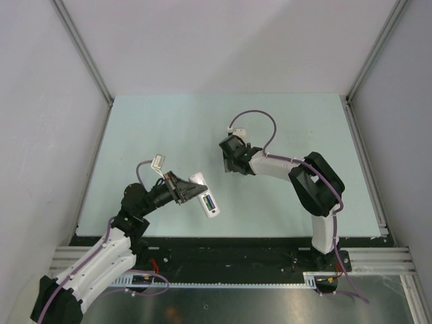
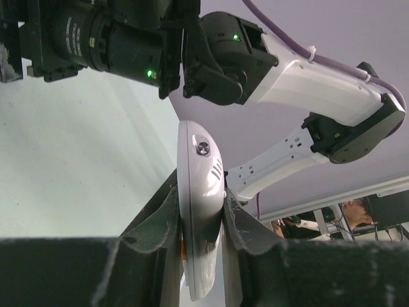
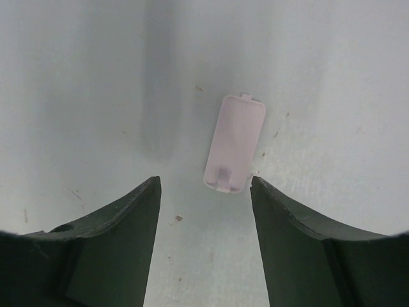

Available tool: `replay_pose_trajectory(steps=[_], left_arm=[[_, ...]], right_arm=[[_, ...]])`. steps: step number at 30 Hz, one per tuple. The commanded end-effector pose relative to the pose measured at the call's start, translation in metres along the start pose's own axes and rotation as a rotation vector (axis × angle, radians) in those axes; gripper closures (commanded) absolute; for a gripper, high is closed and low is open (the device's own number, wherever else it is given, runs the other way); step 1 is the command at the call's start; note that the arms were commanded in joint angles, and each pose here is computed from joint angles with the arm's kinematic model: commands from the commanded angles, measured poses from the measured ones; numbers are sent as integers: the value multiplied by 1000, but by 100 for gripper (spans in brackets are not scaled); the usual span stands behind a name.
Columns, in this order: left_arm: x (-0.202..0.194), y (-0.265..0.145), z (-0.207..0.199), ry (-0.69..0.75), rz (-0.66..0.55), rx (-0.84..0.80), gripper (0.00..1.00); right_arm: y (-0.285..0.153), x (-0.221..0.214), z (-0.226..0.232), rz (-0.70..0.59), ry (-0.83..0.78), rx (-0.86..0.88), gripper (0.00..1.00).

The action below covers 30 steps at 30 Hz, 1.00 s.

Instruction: Load the batteries into the remote control

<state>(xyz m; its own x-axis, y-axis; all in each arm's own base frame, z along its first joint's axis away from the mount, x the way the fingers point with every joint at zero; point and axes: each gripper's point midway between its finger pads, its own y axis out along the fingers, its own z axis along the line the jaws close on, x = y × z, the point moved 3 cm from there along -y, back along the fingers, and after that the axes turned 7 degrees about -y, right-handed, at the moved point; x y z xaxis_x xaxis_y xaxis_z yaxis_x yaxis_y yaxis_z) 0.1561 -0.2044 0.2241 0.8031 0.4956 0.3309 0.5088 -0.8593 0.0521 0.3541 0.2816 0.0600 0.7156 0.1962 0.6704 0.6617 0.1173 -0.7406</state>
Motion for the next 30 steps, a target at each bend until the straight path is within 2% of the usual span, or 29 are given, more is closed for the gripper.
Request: replay_pose_trajectory(steps=[1, 9, 17, 23, 29, 30], left_arm=[[4, -2, -10, 37, -22, -45, 100], [4, -4, -12, 36, -25, -53, 100], [4, -3, -12, 38, -23, -53, 100], [4, -3, -11, 37, -20, -48, 100], [4, -3, -11, 36, -21, -46, 100], [4, -3, -11, 36, -22, -46, 100]], right_arm=[[-9, 14, -6, -64, -46, -104, 37], [1, 14, -1, -44, -60, -54, 46], [16, -2, -4, 28, -54, -19, 48], [21, -7, -7, 52, -55, -20, 54], [21, -5, -12, 53, -40, -31, 64], [21, -4, -15, 52, -32, -37, 69]])
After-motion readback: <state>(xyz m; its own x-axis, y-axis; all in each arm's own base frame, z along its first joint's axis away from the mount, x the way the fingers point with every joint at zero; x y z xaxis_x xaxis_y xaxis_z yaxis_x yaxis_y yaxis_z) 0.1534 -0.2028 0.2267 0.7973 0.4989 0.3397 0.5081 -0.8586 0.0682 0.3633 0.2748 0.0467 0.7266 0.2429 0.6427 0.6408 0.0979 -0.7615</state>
